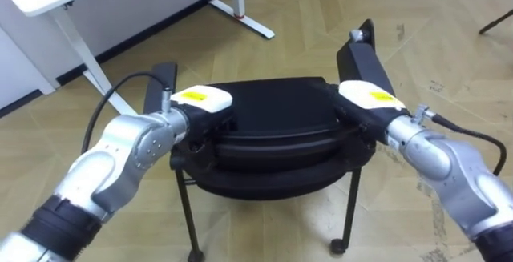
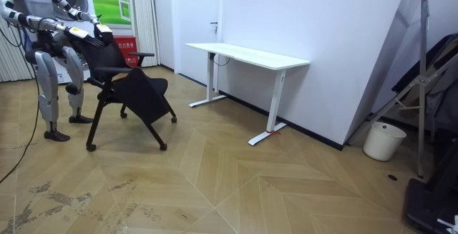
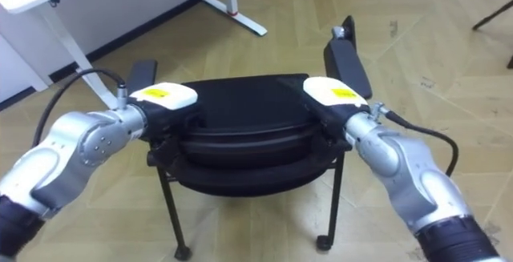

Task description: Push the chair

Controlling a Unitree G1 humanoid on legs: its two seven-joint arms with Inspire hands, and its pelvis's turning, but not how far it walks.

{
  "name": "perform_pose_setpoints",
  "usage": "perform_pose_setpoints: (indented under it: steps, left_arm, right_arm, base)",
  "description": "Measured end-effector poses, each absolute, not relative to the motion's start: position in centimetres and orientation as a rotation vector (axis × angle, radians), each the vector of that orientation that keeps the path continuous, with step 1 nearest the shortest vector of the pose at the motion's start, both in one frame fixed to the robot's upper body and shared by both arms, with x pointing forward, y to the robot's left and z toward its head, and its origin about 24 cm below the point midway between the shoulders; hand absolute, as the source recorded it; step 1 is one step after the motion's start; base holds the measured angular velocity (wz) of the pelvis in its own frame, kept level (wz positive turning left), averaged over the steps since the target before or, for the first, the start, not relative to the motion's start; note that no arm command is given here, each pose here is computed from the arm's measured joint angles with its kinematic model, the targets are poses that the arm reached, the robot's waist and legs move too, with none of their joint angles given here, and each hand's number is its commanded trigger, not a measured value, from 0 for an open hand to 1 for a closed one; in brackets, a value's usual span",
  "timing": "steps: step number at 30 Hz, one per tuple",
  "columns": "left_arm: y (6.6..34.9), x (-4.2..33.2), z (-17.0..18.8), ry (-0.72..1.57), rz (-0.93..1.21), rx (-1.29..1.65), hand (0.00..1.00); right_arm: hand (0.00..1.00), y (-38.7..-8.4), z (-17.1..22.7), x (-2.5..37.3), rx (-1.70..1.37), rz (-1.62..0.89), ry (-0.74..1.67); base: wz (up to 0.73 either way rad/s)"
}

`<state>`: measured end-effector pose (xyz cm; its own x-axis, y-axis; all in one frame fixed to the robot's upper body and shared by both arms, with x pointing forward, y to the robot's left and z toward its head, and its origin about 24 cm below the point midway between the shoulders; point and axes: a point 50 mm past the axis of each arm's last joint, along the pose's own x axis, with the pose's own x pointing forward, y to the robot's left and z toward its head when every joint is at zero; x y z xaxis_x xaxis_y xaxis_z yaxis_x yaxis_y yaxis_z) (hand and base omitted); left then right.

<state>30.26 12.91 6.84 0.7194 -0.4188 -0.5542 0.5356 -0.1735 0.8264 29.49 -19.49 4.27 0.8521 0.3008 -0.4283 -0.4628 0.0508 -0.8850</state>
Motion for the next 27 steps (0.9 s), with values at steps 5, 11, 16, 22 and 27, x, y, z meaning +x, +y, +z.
perform_pose_setpoints:
  steps: [5,11,16,22,27]
  left_arm:
    - [11.6,30.8,8.2,0.028,-0.892,1.570,1.00]
    - [11.8,31.0,8.6,0.014,-0.895,1.592,1.00]
    - [12.0,31.0,8.6,0.017,-0.894,1.600,1.00]
    - [12.2,31.0,8.6,0.020,-0.885,1.604,1.00]
    - [12.5,31.1,8.7,0.024,-0.875,1.611,1.00]
  right_arm:
    - [0.00,-20.0,4.9,29.3,-1.571,0.618,0.200]
    - [1.00,-19.3,4.9,29.0,-1.595,0.665,0.237]
    - [1.00,-18.9,4.9,28.9,-1.598,0.676,0.256]
    - [1.00,-18.7,5.0,29.0,-1.615,0.660,0.244]
    - [1.00,-18.5,5.1,29.0,-1.641,0.661,0.209]
  base:
    - [0.00]
    - [0.07]
    - [0.00]
    - [0.00]
    - [0.00]
